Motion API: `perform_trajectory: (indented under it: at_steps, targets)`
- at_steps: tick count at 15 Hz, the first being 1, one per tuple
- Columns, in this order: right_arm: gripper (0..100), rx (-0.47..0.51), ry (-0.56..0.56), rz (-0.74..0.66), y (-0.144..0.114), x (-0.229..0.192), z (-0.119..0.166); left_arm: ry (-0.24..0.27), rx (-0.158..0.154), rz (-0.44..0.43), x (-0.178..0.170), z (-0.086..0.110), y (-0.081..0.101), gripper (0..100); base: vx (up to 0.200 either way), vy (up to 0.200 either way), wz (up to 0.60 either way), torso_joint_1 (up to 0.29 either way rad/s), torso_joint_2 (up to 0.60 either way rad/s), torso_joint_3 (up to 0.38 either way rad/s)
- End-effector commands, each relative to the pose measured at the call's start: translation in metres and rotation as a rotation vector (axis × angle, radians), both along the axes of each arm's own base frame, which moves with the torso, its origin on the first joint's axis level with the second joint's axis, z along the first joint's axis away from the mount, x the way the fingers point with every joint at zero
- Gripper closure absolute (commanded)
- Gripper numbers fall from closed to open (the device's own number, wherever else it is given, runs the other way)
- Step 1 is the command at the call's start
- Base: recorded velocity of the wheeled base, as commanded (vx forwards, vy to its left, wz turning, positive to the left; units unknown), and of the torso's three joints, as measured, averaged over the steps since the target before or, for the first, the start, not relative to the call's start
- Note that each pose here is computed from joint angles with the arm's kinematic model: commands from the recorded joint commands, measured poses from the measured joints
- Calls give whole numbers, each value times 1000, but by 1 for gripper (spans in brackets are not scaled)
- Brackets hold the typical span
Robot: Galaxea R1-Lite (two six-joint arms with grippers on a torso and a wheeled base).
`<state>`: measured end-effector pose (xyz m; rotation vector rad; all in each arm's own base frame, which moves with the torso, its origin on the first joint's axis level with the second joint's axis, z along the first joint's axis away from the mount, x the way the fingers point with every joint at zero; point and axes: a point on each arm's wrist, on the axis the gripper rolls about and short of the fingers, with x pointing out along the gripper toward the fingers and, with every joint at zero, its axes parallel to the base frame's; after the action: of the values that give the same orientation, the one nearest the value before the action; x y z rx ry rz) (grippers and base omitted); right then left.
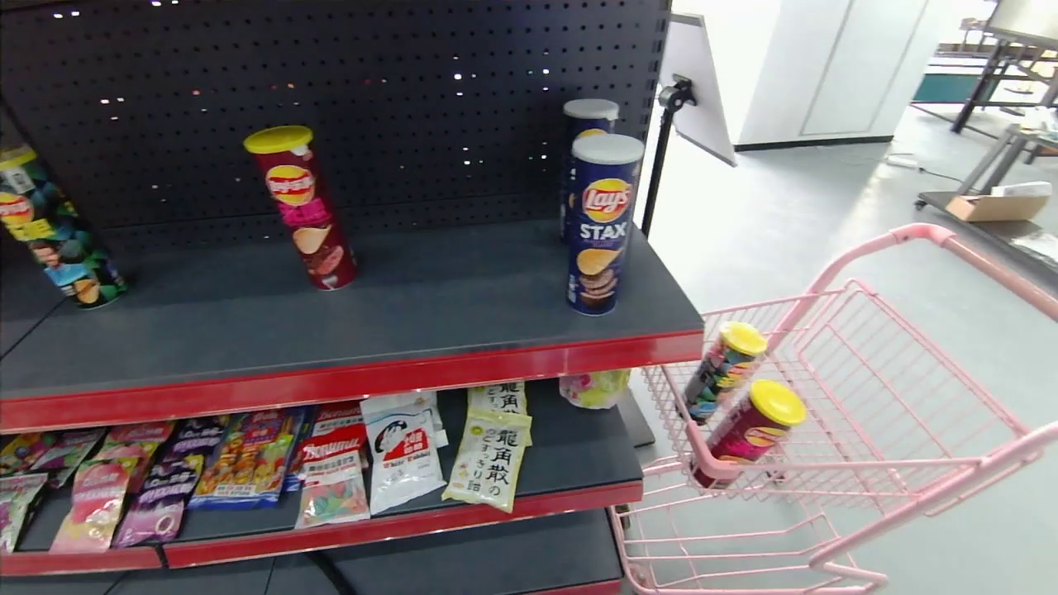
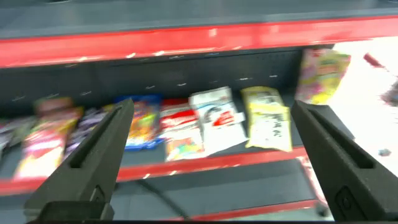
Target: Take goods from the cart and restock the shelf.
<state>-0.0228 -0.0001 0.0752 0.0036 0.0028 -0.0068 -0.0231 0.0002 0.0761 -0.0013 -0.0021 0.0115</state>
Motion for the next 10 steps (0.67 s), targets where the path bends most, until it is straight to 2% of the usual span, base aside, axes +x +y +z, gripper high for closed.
perform_trajectory:
  at_steps: [1, 5, 10]
  targets:
    - [0, -1, 0, 1, 0, 0, 0, 2, 0, 1, 0, 0, 0, 0, 0, 0, -600, 2, 2, 7]
    - [0, -1, 0, 1, 0, 0, 0, 2, 0, 1, 0, 0, 0, 0, 0, 0, -600, 1, 5, 0]
    - [0, -1, 0, 2, 0, 0, 0, 2, 0, 1, 0, 0, 0, 0, 0, 0, 0, 0, 0, 0]
